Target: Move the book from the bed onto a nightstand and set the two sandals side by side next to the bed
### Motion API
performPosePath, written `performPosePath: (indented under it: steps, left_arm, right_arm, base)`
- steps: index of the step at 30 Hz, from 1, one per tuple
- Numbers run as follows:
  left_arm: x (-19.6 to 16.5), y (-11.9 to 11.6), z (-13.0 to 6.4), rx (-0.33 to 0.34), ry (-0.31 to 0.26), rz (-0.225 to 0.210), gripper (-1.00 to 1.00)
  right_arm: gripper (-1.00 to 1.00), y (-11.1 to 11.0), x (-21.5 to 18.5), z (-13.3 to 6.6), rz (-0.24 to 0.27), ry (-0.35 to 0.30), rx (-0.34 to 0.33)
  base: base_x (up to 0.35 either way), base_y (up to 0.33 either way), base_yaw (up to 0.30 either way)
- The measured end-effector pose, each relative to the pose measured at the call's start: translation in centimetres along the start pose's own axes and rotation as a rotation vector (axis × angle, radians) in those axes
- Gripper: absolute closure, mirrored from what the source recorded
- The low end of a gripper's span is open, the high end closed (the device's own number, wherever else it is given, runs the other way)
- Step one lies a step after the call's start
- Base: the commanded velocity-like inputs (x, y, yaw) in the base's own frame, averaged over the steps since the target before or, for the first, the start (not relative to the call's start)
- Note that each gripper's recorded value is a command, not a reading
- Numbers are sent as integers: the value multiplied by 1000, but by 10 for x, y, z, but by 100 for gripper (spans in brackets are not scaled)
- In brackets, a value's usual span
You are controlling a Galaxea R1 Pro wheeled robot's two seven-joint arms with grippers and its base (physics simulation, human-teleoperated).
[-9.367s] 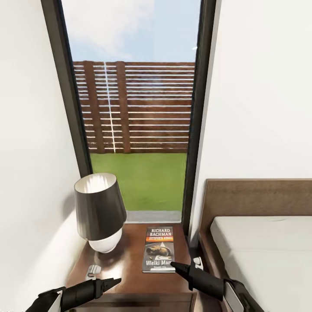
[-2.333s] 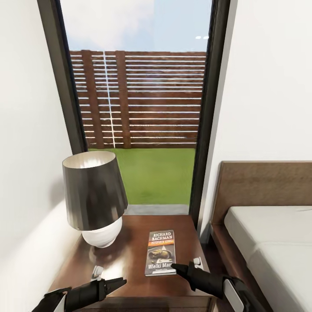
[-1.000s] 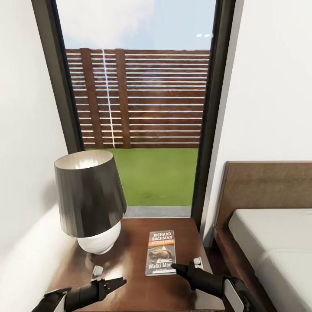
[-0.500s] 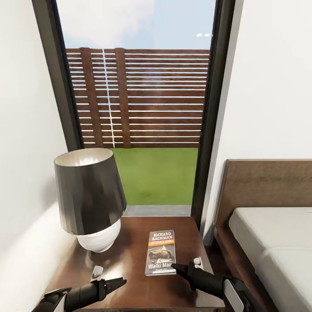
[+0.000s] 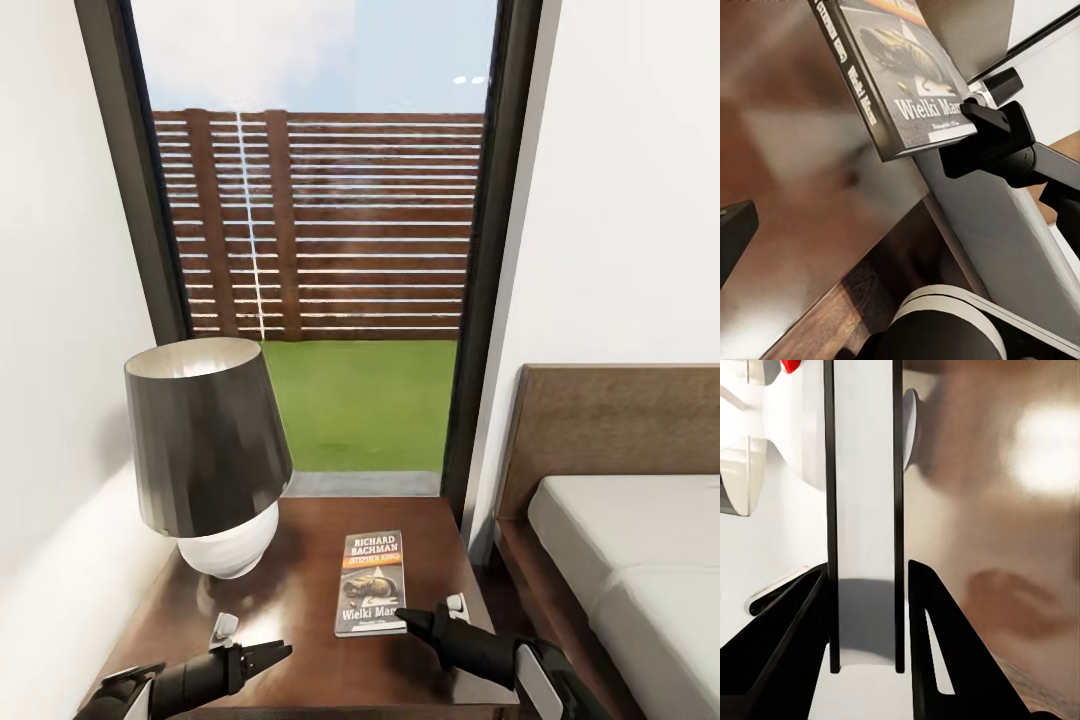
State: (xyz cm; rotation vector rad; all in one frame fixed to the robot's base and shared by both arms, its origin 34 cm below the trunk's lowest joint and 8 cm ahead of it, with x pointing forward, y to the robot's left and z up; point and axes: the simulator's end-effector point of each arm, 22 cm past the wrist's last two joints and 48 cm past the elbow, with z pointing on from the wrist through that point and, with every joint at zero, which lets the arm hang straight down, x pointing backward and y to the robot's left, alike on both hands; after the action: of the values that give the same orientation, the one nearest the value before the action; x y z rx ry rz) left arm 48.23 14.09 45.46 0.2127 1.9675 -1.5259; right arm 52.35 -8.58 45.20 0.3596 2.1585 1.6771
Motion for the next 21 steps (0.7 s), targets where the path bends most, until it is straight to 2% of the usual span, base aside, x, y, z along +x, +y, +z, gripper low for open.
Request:
performPosePath:
  steps: [6, 15, 21]
  left_arm:
    - [7, 6, 1, 0, 1, -4, -100]
    - [7, 6, 0, -1, 1, -4, -100]
    - [13, 12, 1, -5, 8, -23, -100]
  right_arm:
    - [100, -9, 3, 1, 2, 1, 3]
    - [100, -8, 3, 1, 3, 1, 2]
    - [100, -18, 6, 2, 20, 6, 11]
  base:
    - [0, 0, 0]
    - [0, 0, 0]
    - [0, 0, 0]
